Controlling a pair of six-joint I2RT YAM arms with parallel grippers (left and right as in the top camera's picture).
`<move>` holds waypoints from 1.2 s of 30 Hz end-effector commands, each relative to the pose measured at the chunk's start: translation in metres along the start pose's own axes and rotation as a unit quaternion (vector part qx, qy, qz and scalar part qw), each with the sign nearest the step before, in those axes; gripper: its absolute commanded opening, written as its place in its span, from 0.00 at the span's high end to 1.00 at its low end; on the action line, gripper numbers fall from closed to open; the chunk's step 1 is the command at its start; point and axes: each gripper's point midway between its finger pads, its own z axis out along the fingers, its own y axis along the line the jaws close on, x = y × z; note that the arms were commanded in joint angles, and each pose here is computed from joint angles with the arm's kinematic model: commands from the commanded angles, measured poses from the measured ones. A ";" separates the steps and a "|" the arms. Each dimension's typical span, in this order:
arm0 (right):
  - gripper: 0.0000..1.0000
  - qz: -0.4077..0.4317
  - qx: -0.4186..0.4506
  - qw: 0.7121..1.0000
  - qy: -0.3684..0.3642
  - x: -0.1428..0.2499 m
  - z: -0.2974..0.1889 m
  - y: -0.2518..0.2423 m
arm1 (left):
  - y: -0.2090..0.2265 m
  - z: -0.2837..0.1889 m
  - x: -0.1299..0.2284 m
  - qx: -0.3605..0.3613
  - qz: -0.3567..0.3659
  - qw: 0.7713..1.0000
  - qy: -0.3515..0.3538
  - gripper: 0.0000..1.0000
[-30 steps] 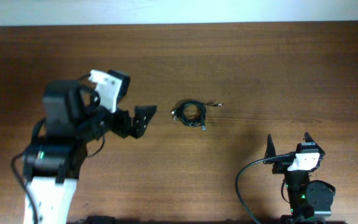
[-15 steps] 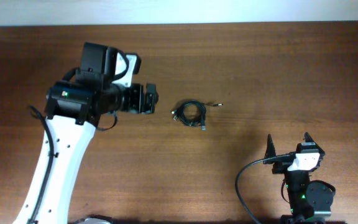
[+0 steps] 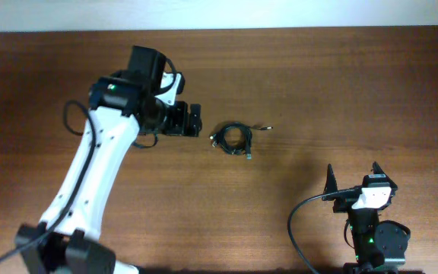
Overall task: Untangle cables
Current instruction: 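Move the left gripper forward over the black cable bundle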
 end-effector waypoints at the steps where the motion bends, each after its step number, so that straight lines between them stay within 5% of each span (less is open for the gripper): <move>1: 0.02 0.029 -0.074 0.997 -0.010 -0.004 -0.002 0.026 | -0.005 0.013 0.001 0.017 -0.011 1.000 0.023 0.01; 7: 0.02 0.126 -0.407 0.905 -0.005 -0.026 -0.058 0.127 | -0.003 0.028 -0.005 0.016 -0.013 0.999 0.030 0.01; 13: 0.02 0.080 -0.434 0.883 -0.156 -0.100 -0.085 0.126 | -0.002 0.035 -0.007 0.016 -0.014 0.999 0.033 0.01; 18: 0.02 0.039 -0.353 0.907 -0.226 -0.177 -0.099 0.101 | -0.002 0.035 -0.007 0.016 -0.014 0.999 0.033 0.01; 23: 0.02 0.036 -0.233 0.967 -0.099 -0.211 -0.089 0.066 | -0.002 0.035 -0.007 0.016 -0.014 0.999 0.033 0.01; 27: 0.02 0.078 -0.199 0.975 0.053 -0.206 -0.082 0.054 | -0.003 0.035 -0.007 0.017 -0.012 0.999 0.032 0.01; 30: 0.02 0.114 -0.237 0.959 0.106 -0.206 -0.077 0.063 | -0.009 0.036 -0.009 0.020 -0.002 0.999 0.028 0.01; 34: 0.02 0.235 -0.417 0.861 0.173 -0.208 -0.103 0.114 | -0.022 0.039 -0.010 0.025 0.015 0.999 0.022 0.01; 36: 0.02 0.241 -0.420 0.856 0.180 -0.207 -0.098 0.113 | -0.027 0.040 -0.011 0.028 0.023 0.999 0.019 0.01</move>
